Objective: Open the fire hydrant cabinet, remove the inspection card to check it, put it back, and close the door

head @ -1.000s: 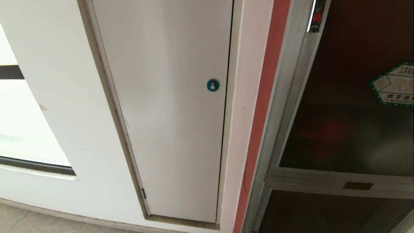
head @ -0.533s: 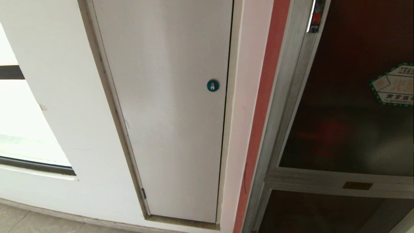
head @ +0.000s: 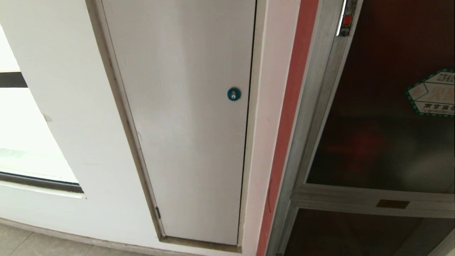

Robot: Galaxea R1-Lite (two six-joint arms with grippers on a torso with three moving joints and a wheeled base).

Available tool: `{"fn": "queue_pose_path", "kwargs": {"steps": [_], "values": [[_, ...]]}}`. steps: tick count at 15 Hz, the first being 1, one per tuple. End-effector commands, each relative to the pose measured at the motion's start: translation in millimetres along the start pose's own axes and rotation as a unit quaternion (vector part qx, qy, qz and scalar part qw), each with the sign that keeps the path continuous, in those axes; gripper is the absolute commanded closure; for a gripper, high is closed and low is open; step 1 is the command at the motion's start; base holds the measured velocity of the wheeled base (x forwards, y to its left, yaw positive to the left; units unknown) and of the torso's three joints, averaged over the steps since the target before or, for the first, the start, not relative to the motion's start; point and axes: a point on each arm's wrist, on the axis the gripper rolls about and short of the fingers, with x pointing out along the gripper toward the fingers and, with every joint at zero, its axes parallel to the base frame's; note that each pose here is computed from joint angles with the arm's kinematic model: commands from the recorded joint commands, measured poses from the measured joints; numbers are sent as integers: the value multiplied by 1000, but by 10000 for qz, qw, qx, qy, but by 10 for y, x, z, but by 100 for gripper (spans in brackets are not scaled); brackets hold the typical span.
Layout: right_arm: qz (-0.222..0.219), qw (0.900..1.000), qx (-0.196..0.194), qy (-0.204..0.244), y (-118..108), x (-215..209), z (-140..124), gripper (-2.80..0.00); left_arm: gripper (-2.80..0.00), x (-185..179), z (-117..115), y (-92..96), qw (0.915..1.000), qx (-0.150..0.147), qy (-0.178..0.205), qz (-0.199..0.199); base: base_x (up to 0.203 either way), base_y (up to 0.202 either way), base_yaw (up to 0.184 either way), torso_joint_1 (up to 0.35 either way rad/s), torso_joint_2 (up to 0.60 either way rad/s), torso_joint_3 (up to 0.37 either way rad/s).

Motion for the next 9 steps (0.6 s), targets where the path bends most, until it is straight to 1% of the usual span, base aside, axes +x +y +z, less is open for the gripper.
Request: {"fn": "queue_pose_path", "kwargs": {"steps": [1,2,3,5,7,8,9], "values": [[-353,9987,-138,-350,62,-247,-6,0,0,1,-5,0,10000,0,6,2,0,0,0,0,0,0],[-453,9972,-257,-538,119,-416,-25,0,0,2,-4,0,10000,0,14,2,0,0,0,0,0,0],[-438,9959,-371,-701,173,-597,-53,0,0,2,-4,0,10000,0,14,2,0,0,0,0,0,0],[-498,9930,-636,-864,258,-886,-143,0,0,1,-4,0,10000,0,8,2,0,0,0,0,0,0],[-373,9934,-750,-779,300,-1115,-260,0,0,1,-5,0,10000,0,6,2,0,0,0,0,0,0],[-347,9942,-762,-680,300,-1172,-305,0,0,2,-4,0,10000,0,11,2,0,0,0,0,0,0],[-333,9935,-837,-692,305,-1234,-330,0,0,2,-3,0,10000,0,7,2,0,0,0,0,0,0]]}}
